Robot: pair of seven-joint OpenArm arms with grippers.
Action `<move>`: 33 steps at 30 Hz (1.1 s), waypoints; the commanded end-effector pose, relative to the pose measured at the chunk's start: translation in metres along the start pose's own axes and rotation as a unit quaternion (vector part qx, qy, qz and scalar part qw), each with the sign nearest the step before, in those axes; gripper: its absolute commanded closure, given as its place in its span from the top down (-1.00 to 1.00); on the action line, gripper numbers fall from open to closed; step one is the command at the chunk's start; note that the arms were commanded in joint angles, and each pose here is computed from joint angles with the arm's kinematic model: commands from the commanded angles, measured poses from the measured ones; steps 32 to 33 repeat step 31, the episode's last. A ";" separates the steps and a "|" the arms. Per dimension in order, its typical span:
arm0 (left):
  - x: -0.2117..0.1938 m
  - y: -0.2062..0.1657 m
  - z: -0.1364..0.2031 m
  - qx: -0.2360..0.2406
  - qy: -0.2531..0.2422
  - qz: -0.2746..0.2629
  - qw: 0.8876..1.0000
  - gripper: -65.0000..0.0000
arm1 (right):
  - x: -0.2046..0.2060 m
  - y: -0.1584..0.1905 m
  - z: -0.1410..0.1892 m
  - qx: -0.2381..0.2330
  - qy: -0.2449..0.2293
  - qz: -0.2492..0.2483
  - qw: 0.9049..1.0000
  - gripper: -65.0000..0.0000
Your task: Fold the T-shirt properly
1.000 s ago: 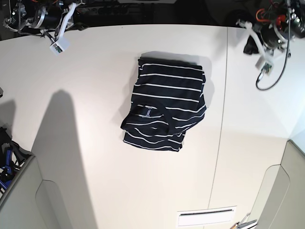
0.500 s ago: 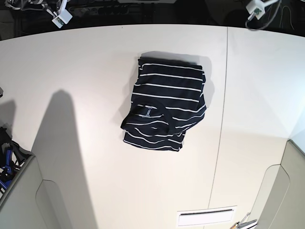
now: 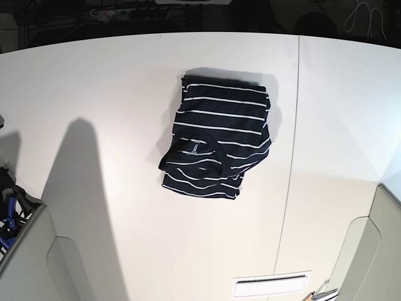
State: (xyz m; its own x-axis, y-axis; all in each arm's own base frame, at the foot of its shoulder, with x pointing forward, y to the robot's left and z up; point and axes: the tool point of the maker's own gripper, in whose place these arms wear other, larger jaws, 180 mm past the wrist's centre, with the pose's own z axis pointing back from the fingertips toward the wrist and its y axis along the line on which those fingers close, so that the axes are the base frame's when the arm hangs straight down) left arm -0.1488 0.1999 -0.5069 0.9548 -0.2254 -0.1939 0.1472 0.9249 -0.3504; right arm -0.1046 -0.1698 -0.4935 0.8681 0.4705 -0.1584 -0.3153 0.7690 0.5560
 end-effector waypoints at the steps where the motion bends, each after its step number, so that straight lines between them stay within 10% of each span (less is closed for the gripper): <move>1: -0.006 0.003 -0.005 0.004 0.010 0.005 1.000 -0.95 | -0.002 -0.006 -0.001 -0.001 0.010 0.002 1.000 -1.00; 14: 0.035 0.018 -0.098 0.025 0.068 0.036 0.997 -0.95 | -0.019 -0.067 -0.041 -0.038 0.156 0.006 0.987 -1.00; 33: 0.071 0.047 -0.097 0.102 0.076 0.012 0.992 -0.95 | -0.037 -0.053 -0.052 -0.021 0.225 -0.008 0.974 -1.00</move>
